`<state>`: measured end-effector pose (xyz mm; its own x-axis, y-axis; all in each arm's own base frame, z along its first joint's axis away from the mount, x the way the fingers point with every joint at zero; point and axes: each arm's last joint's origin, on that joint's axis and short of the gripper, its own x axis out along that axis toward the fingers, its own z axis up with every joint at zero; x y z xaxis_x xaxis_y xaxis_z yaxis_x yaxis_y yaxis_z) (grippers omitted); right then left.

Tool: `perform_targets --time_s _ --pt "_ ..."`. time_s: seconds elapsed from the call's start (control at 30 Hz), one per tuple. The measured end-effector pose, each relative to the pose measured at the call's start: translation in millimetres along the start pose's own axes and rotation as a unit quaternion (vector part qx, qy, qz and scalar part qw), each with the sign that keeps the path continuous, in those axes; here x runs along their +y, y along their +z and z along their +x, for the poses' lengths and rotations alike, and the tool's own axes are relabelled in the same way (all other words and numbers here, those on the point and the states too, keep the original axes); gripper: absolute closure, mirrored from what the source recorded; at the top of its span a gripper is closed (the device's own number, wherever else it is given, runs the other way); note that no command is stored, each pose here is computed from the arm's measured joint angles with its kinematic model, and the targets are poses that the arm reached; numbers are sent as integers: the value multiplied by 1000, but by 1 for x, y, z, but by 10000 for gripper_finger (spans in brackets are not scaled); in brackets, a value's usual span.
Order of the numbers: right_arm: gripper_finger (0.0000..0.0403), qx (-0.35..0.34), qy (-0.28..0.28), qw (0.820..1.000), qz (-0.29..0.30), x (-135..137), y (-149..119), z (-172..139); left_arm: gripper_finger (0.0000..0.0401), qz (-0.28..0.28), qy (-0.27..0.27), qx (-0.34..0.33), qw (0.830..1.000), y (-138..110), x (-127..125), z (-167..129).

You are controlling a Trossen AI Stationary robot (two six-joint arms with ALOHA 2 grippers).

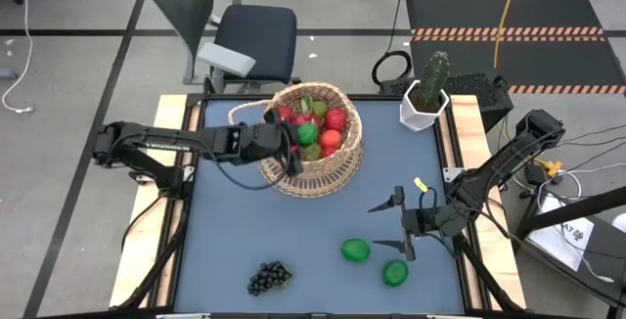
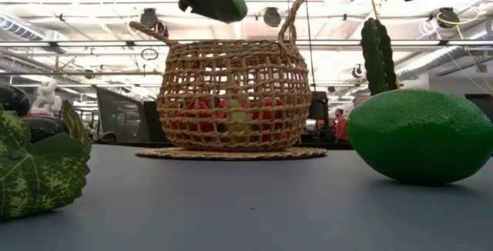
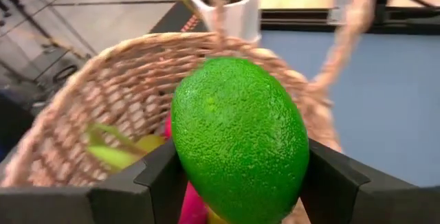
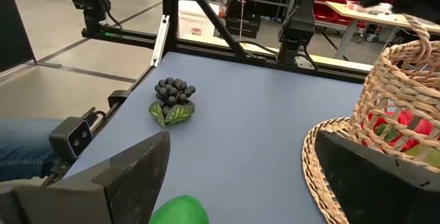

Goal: Build produce basket
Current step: Put the lime into the basket

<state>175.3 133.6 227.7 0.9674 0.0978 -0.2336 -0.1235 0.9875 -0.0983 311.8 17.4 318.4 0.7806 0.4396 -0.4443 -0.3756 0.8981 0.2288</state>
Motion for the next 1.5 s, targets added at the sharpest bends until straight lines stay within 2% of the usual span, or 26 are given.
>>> perform_targets --time_s 0.17,0.37,0.67,1.07,1.17,1.37,1.5 --pt "44 0 0 1000 0 0 0 0 171 -13 3 9 1000 -2 18 8" --pt "44 0 0 1000 -1 0 0 0 171 -9 14 52 999 -2 33 8" --pt "44 0 0 1000 -1 0 0 0 171 -2 28 102 994 -11 45 10" --pt "44 0 0 1000 -1 0 0 0 171 -1 26 105 994 -12 47 10" --pt "44 0 0 1000 -1 0 0 0 171 31 20 105 994 -12 45 10" --pt "44 0 0 1000 -1 0 0 0 171 136 -1 89 987 -8 35 7" --pt "44 0 0 1000 -2 0 0 0 171 228 -12 70 971 -5 27 5"
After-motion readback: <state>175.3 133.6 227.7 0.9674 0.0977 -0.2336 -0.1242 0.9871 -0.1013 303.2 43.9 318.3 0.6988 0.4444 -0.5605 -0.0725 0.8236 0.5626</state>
